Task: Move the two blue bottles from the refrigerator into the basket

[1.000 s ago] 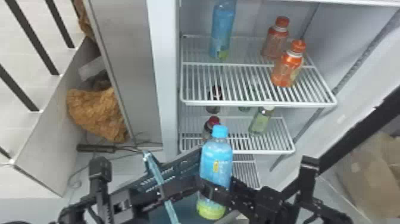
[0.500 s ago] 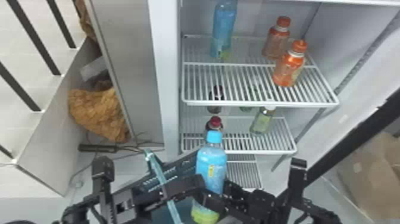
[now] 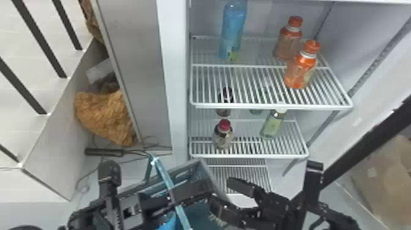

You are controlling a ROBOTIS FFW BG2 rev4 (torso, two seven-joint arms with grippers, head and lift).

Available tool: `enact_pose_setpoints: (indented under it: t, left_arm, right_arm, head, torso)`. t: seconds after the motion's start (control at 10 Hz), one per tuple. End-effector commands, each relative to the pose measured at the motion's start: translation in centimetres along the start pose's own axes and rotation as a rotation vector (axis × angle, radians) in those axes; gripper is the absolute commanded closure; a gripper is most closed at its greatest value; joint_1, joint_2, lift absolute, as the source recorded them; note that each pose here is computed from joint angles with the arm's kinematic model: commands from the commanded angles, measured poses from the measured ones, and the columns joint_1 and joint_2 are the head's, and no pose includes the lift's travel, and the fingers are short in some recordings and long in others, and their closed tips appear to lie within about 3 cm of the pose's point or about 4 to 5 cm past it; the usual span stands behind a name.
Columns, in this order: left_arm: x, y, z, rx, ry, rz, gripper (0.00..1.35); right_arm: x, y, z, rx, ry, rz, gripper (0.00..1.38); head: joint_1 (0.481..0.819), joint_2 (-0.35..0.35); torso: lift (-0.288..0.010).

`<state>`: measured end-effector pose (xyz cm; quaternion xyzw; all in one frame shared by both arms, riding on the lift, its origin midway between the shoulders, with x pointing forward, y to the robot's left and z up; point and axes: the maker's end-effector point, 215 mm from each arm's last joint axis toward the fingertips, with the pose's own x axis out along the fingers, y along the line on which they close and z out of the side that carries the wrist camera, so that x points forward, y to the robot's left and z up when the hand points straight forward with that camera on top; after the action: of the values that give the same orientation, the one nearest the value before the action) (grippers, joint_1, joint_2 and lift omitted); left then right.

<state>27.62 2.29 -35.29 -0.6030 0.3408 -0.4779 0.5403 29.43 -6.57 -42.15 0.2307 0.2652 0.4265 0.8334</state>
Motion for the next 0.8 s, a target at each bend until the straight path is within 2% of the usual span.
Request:
enact_pose_setpoints:
  t: [0.0, 0.1, 0.4, 0.7]
  left_arm:
    - [0.0, 0.0, -0.1, -0.003, -0.001, -0.001, 1.20]
    - [-0.1, 0.0, 0.0, -0.001, -0.004, 0.000, 1.20]
    - [-0.2, 0.1, -0.1, -0.007, -0.008, -0.002, 1.20]
    - [-0.2, 0.0, -0.2, -0.010, -0.009, -0.005, 1.20]
  right_arm:
    - [-1.3, -1.3, 0.7, -0.026, -0.008, -0.046, 0.12]
    - [-2.4, -2.1, 1.6, -0.046, -0.024, -0.076, 0.12]
    - [-4.9, -1.9, 5.3, -0.157, -0.065, -0.134, 0.13]
    - [-5.3, -0.9, 8.1, -0.217, -0.122, -0.133, 0.13]
  head:
    - [0.695, -0.089]
    - [0.695, -0.098]
    - [0.695, -0.184]
    - [0.695, -0.206]
  torso:
    - [-0.010]
    - [-0.010]
    - [-0.010]
    - [-0.010]
